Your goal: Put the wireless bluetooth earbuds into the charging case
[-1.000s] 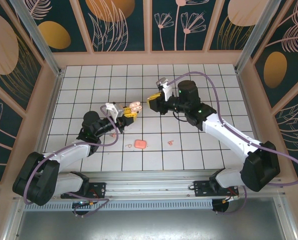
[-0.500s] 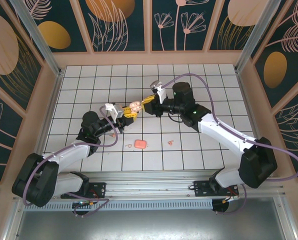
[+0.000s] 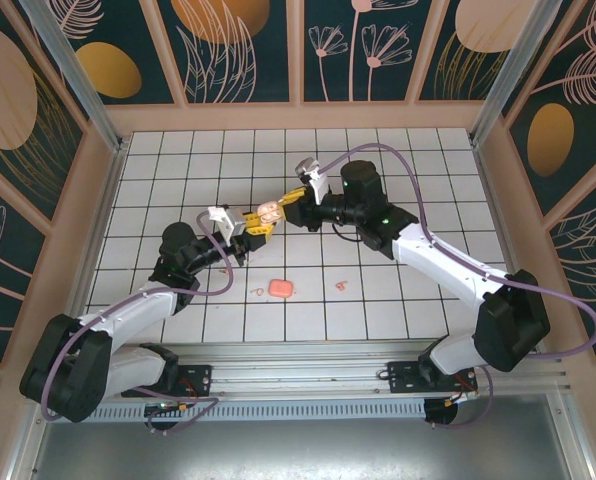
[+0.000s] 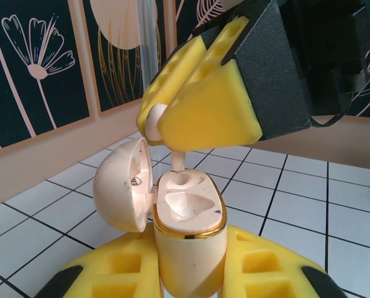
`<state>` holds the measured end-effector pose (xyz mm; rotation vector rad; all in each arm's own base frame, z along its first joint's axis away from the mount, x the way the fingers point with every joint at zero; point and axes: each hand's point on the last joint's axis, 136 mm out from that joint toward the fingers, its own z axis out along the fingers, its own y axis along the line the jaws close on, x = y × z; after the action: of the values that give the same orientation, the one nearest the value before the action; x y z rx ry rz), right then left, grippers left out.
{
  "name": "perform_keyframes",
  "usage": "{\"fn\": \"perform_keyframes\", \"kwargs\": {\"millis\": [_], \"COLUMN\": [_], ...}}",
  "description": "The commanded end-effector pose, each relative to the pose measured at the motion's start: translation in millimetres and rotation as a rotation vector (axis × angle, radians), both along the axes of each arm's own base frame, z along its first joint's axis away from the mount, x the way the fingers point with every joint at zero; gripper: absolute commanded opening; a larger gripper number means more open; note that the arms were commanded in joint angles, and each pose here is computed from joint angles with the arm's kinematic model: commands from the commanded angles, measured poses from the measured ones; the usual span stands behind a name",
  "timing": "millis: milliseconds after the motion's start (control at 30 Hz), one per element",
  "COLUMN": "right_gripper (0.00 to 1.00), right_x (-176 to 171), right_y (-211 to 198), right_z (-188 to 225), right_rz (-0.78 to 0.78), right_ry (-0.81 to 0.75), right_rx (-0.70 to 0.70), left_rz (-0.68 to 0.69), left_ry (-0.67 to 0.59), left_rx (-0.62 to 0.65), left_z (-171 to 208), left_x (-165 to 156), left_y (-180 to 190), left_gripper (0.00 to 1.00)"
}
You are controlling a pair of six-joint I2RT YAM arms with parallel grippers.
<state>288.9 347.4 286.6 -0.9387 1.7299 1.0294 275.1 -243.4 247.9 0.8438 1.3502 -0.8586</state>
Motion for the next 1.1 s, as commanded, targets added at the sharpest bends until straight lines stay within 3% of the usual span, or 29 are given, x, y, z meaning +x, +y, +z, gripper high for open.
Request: {"fn": "perform_keyframes", "kwargs": {"millis": [0, 867, 1067], "right_gripper": [0.24, 0.23, 0.24], "right_x": [-1, -20, -26], "right_y": [5, 9, 0], "right_z": [-2, -3, 22], "right_rz": [0.010, 0.077, 0.072], "right_ry": [-0.021, -0.027, -0.082], "right_rx": [-0.037, -0.065, -0.016], "left_rz": [-0.014, 0.007, 0.013], "left_ry": [-0.082, -0.093, -0.162], "left_rx": [-0.029, -0.041, 0.027], "left_z": [25, 23, 12], "left_x": [-4, 0, -2], "left_y": [-2, -1, 0], "left_gripper": [0.04, 0.04, 0.03]}}
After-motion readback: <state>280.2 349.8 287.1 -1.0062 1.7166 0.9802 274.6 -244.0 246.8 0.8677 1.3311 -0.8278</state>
